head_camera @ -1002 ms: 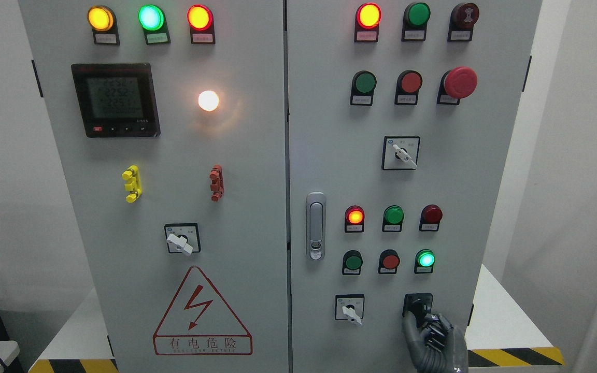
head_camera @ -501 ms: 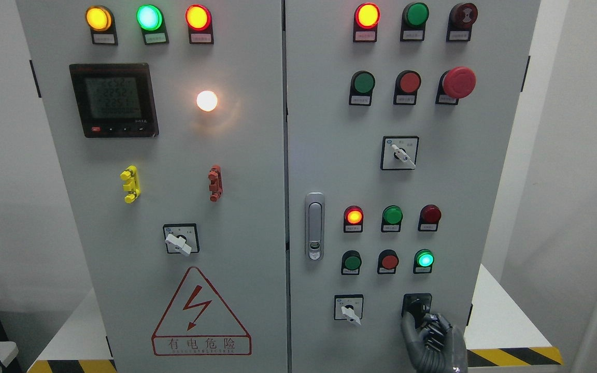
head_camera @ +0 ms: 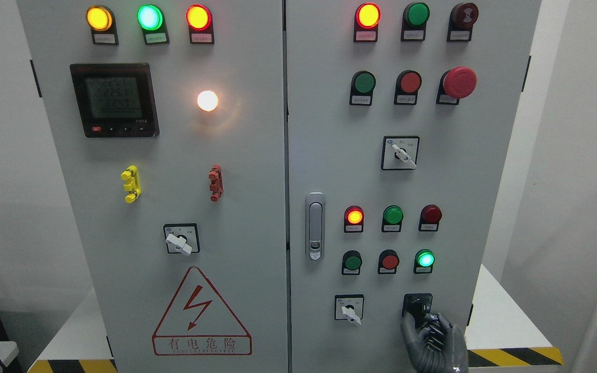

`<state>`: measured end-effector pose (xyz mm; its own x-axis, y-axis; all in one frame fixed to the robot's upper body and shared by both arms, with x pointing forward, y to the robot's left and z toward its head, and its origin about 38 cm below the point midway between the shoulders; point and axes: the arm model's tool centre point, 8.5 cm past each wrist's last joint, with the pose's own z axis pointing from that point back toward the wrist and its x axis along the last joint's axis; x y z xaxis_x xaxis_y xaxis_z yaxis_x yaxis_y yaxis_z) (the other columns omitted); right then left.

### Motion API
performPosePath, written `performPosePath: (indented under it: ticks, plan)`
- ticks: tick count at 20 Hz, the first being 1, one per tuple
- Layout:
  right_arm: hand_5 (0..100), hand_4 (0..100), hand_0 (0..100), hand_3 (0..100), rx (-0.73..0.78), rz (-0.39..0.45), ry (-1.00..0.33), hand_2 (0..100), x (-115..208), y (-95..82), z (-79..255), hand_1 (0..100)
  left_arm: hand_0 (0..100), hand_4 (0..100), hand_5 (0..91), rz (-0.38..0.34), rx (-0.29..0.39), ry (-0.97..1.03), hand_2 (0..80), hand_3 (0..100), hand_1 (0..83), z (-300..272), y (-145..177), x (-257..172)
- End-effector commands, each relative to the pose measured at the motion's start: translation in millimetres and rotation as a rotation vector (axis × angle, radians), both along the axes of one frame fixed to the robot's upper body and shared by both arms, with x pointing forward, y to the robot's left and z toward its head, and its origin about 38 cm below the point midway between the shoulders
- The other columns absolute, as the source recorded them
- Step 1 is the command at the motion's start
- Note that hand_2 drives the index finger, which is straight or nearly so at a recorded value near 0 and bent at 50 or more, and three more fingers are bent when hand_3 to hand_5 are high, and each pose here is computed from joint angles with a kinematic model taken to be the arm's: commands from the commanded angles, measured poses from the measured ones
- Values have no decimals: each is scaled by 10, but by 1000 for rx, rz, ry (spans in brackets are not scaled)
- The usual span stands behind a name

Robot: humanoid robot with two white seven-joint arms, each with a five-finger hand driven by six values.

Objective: Trip black knob to open circuit

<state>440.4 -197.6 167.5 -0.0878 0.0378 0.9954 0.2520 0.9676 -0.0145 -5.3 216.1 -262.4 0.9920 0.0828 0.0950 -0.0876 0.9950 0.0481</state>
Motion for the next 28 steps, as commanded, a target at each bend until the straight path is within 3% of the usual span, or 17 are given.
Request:
performPosePath:
  ticks: [1, 28]
  plan:
    - [971, 957, 569, 919, -30, -16, -21, 579, -5, -28, 28, 768, 120, 0, 0, -34, -1, -8, 0, 0, 389, 0, -4, 51]
    - [966, 941, 570, 910, -72, -37, -25, 573, -16, -70, 30, 776, 120, 0, 0, -33, -3, -9, 0, 0, 389, 0, -14, 61]
